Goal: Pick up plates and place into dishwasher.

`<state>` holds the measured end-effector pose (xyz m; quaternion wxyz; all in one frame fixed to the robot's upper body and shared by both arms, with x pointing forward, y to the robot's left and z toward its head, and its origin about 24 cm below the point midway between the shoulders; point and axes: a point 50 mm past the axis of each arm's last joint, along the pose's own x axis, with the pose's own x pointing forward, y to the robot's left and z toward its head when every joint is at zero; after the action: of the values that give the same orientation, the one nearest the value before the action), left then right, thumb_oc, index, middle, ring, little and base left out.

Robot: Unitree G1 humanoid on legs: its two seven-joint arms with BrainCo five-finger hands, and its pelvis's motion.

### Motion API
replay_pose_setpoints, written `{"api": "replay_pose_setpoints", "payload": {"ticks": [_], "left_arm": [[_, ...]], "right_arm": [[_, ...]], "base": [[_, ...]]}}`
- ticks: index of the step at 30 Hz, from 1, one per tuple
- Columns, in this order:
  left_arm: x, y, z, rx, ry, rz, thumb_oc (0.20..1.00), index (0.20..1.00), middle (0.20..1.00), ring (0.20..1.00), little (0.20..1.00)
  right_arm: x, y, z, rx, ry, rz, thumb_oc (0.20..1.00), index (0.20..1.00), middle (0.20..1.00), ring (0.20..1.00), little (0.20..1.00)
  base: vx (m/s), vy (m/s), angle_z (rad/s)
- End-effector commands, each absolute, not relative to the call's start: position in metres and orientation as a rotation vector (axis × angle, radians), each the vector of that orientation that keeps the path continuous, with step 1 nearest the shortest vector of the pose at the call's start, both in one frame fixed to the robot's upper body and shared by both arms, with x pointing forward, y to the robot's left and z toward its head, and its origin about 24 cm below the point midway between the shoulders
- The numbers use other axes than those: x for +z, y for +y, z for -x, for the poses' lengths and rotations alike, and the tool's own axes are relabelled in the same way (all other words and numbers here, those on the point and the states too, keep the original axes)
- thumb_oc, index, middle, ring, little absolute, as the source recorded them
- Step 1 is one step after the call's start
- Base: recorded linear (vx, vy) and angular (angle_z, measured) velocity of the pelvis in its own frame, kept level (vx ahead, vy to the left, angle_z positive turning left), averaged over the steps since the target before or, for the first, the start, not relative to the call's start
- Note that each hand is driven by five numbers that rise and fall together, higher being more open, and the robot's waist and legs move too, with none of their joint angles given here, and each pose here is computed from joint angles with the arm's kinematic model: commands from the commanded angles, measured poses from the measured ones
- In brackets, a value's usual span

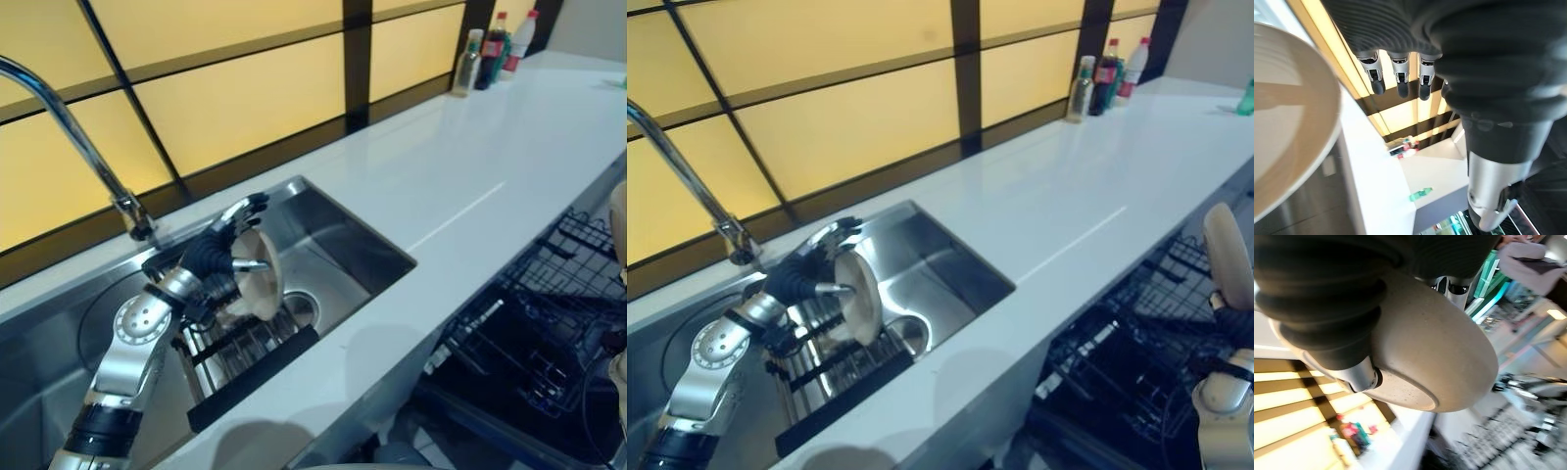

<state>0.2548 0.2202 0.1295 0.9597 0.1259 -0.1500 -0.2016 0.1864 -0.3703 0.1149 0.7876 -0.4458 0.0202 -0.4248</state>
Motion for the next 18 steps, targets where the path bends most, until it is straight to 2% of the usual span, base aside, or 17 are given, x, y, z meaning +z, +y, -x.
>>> {"api": "replay_pose_setpoints", "payload": {"ticks": [1, 9, 18], "left_arm": [[0.142, 0.245, -0.25, -0.305, -0.349, -0.273, 1.0, 1.0, 1.0, 1.0, 1.0], [0.131, 0.252, -0.243, -0.296, -0.312, -0.261, 1.0, 1.0, 1.0, 1.0, 1.0], [0.112, 0.25, -0.234, -0.295, -0.239, -0.223, 1.0, 1.0, 1.0, 1.0, 1.0]], "right_arm": [[0.14, -0.372, -0.198, -0.904, -0.054, 0.982, 0.2, 0.2, 0.2, 0.2, 0.2], [0.12, -0.377, -0.195, -0.836, 0.051, 0.97, 0.2, 0.2, 0.2, 0.2, 0.2], [0.105, -0.374, -0.188, -0.702, 0.134, 1.013, 0.2, 0.2, 0.2, 0.2, 0.2]], "base": [[0.06, -0.119, -0.56], [0.12, -0.127, -0.24], [0.15, -0.001, -0.01]]}}
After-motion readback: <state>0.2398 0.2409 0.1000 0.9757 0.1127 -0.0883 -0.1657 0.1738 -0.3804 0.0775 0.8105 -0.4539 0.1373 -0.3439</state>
